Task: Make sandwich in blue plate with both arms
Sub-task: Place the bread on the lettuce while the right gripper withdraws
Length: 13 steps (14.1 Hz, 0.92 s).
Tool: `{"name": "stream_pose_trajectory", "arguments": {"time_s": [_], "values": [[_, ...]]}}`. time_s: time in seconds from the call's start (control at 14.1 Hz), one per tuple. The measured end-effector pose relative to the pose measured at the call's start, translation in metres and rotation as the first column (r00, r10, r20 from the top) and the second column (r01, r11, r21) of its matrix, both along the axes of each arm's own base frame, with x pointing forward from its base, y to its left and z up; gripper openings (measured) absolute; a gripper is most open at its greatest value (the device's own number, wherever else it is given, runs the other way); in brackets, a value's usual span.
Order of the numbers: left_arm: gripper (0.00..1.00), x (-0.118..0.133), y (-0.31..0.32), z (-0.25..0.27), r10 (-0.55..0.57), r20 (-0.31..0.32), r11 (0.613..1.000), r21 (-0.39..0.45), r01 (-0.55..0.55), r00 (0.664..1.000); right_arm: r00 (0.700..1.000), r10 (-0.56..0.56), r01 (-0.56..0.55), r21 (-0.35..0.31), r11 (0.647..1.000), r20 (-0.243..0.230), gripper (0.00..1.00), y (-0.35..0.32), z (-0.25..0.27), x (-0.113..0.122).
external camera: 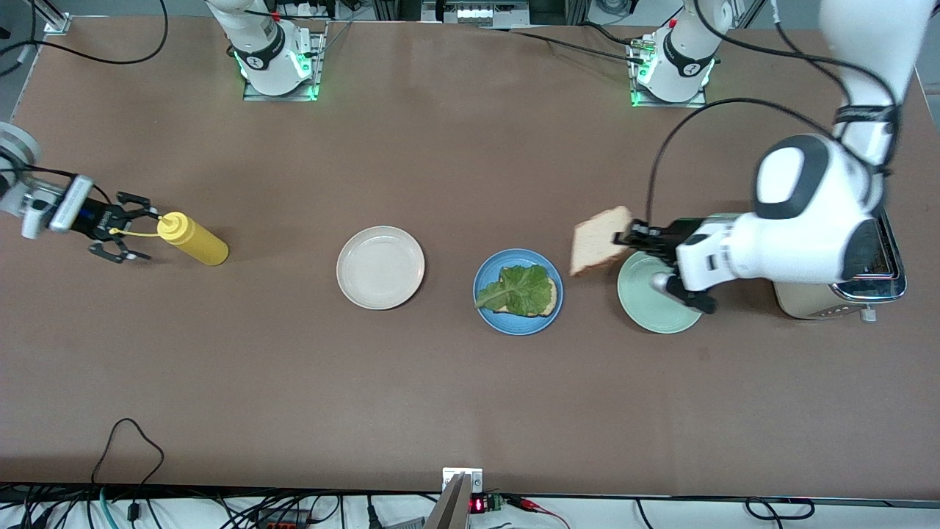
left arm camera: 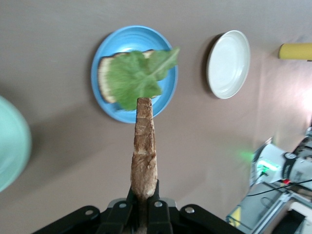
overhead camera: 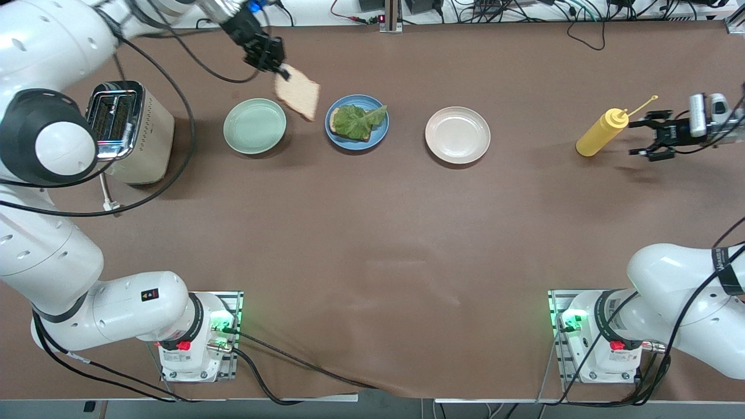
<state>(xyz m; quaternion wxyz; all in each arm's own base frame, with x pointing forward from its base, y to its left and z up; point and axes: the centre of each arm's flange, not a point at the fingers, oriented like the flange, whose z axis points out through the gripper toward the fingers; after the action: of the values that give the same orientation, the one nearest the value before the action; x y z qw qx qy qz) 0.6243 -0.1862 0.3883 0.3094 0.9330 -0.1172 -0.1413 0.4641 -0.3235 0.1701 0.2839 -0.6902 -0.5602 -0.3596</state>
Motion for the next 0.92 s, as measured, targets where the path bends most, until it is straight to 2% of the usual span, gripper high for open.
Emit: {"name": "stream_pose_trajectory", "arguments": {"time_s": [0.21,0.5,0.71,0.92], "values": [[0.09,0.004,-0.035,-0.042,0.064,-0.045,0.995,-0.071,-0.067,0.997,0.999,-0.039,0.038,-0.057,0.998,-0.024,1.0,-0.029,0.057,-0.004],[0.09,0.009,-0.063,-0.083,0.149,-0.076,0.98,-0.119,-0.157,0.986,0.978,-0.124,0.11,-0.092,0.99,-0.169,1.0,-0.033,0.148,0.007],[0.09,0.013,-0.068,-0.111,0.216,-0.112,0.963,-0.139,-0.231,0.97,0.941,-0.181,0.15,-0.126,0.981,-0.287,1.0,-0.004,0.222,0.027],[0.09,0.015,-0.074,-0.141,0.26,-0.116,0.952,-0.137,-0.274,0.959,0.869,-0.284,0.211,-0.217,0.953,-0.405,1.0,0.066,0.306,0.059]]}}
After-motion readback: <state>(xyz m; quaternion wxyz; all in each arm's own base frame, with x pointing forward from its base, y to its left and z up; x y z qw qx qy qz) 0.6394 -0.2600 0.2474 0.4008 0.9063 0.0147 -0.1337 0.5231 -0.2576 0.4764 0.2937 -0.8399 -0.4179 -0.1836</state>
